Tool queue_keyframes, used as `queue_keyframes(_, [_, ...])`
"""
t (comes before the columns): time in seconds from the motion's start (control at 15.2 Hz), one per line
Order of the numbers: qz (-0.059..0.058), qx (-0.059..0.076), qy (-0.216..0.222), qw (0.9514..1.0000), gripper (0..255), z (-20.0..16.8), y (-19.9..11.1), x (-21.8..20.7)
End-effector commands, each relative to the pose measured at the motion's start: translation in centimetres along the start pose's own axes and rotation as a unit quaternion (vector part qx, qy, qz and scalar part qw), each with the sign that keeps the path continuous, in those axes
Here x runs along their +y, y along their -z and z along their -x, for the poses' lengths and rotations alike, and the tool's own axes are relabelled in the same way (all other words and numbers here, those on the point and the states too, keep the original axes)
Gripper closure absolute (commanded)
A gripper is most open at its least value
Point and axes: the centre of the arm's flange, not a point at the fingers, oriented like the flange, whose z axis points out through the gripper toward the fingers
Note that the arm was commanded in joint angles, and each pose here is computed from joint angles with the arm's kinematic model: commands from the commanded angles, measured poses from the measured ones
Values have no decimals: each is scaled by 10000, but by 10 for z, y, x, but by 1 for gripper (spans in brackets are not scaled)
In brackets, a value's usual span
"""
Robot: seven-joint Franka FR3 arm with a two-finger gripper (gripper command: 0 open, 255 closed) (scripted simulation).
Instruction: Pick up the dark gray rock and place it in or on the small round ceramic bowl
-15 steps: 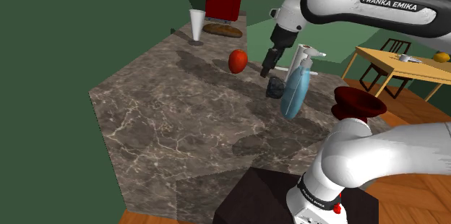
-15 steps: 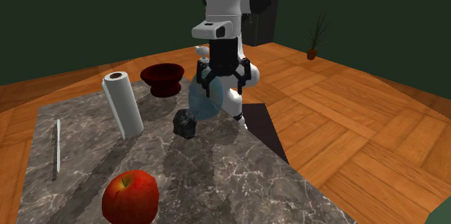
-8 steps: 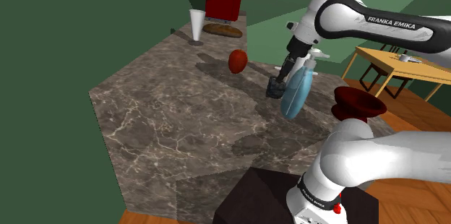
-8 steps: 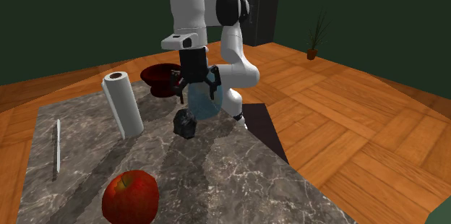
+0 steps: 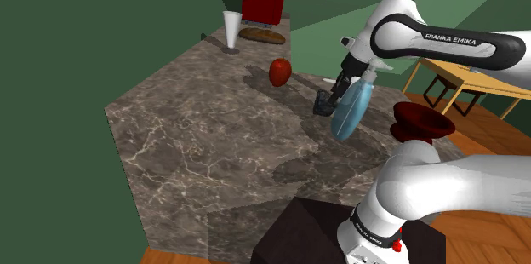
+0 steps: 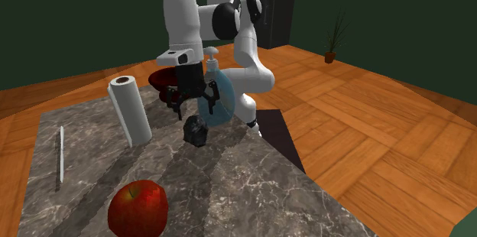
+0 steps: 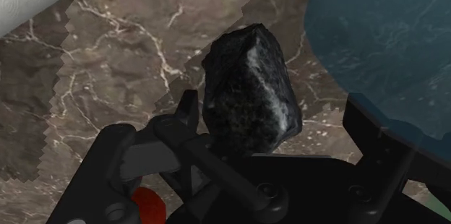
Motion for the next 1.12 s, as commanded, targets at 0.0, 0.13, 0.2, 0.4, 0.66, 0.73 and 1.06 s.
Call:
queue_keyframes(0.0, [0, 3, 3, 10000, 0, 0, -11, -1])
queue_keyframes(0.13, [0, 3, 3, 10000, 0, 0, -19, -1])
queue_keyframes(0.2, [0, 3, 4, 10000, 0, 0, -19, -1])
queue_keyframes(0.4, [0, 3, 3, 10000, 0, 0, -19, -1])
queue_keyframes(0.66, [0, 2, 3, 10000, 255, -1, -20, -1])
queue_keyframes(0.73, [0, 2, 3, 10000, 255, -1, -20, -1])
queue_keyframes(1.06, [1, 2, 2, 10000, 255, -1, -19, 0])
